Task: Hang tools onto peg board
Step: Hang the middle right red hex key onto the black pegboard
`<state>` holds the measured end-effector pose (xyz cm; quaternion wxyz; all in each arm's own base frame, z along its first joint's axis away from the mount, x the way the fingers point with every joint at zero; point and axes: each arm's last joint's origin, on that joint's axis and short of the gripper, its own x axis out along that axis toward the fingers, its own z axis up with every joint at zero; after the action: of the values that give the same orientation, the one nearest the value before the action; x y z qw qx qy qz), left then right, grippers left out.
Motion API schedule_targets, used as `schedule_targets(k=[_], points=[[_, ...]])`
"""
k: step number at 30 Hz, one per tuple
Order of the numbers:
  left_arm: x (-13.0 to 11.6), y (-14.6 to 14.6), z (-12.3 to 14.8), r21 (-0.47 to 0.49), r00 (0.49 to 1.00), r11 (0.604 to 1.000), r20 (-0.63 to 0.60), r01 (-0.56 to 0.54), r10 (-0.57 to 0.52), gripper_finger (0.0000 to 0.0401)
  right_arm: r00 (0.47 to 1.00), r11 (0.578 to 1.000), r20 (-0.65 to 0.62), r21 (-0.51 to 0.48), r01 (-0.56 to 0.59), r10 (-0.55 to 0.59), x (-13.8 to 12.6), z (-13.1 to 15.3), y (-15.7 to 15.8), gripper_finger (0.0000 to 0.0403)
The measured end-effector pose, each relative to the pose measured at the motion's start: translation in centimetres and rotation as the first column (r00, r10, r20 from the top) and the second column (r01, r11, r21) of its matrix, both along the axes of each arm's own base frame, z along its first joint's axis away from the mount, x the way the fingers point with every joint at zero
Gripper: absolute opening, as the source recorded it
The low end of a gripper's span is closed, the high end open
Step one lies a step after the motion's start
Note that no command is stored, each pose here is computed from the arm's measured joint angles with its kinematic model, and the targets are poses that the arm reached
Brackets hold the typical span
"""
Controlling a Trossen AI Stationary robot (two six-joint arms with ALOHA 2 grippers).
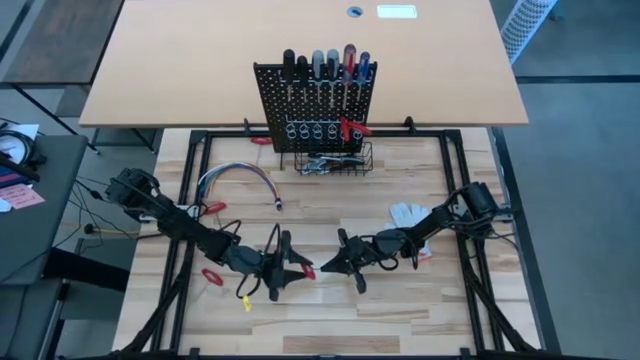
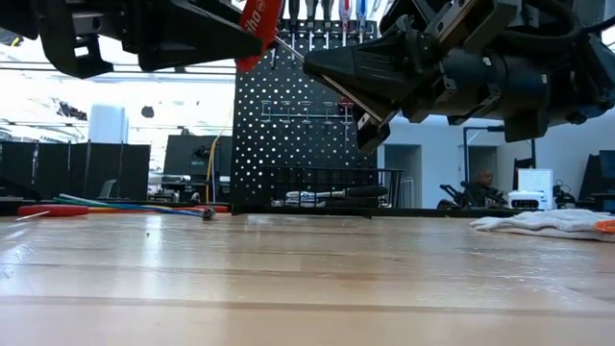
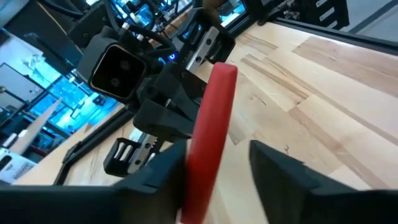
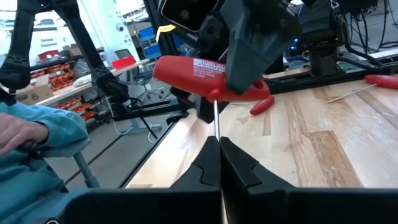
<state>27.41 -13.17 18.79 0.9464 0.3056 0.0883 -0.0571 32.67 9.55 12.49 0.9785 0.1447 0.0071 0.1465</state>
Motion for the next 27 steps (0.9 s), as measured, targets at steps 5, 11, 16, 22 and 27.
schedule_targets(k=[5, 11, 16, 22, 27], points=[[-0.1, 0.0, 0.0, -0.039, 1.000, 0.999, -0.011, -0.013, 0.013, 0.0047, 1.000, 1.000, -0.008, -0.006, -0.004, 0.004, 0.0, -0.1, 0.0, 0.0000], [-0.3, 0.3, -0.3, -0.108, 0.986, 0.984, -0.093, -0.145, 0.135, 0.0037, 0.998, 0.998, -0.056, -0.050, 0.037, -0.040, 0.2, -0.6, -0.8, 0.0018], [0.2, 0.3, -0.1, -0.068, 0.921, 0.961, -0.309, -0.269, 0.236, 0.0037, 0.958, 0.989, -0.264, -0.119, 0.083, -0.113, 0.4, -1.3, -3.0, 0.0071], [0.5, 0.3, 1.3, -0.051, 0.853, 0.921, -0.399, -0.387, 0.336, 0.0037, 0.951, 0.939, -0.276, -0.342, 0.038, -0.139, 1.7, 2.6, -3.3, 0.0178], [0.6, 0.4, 1.8, -0.056, 0.835, 0.898, -0.396, -0.436, 0.381, 0.0037, 0.954, 0.885, -0.232, -0.460, 0.062, -0.188, 3.7, 6.2, -0.9, 0.0225]])
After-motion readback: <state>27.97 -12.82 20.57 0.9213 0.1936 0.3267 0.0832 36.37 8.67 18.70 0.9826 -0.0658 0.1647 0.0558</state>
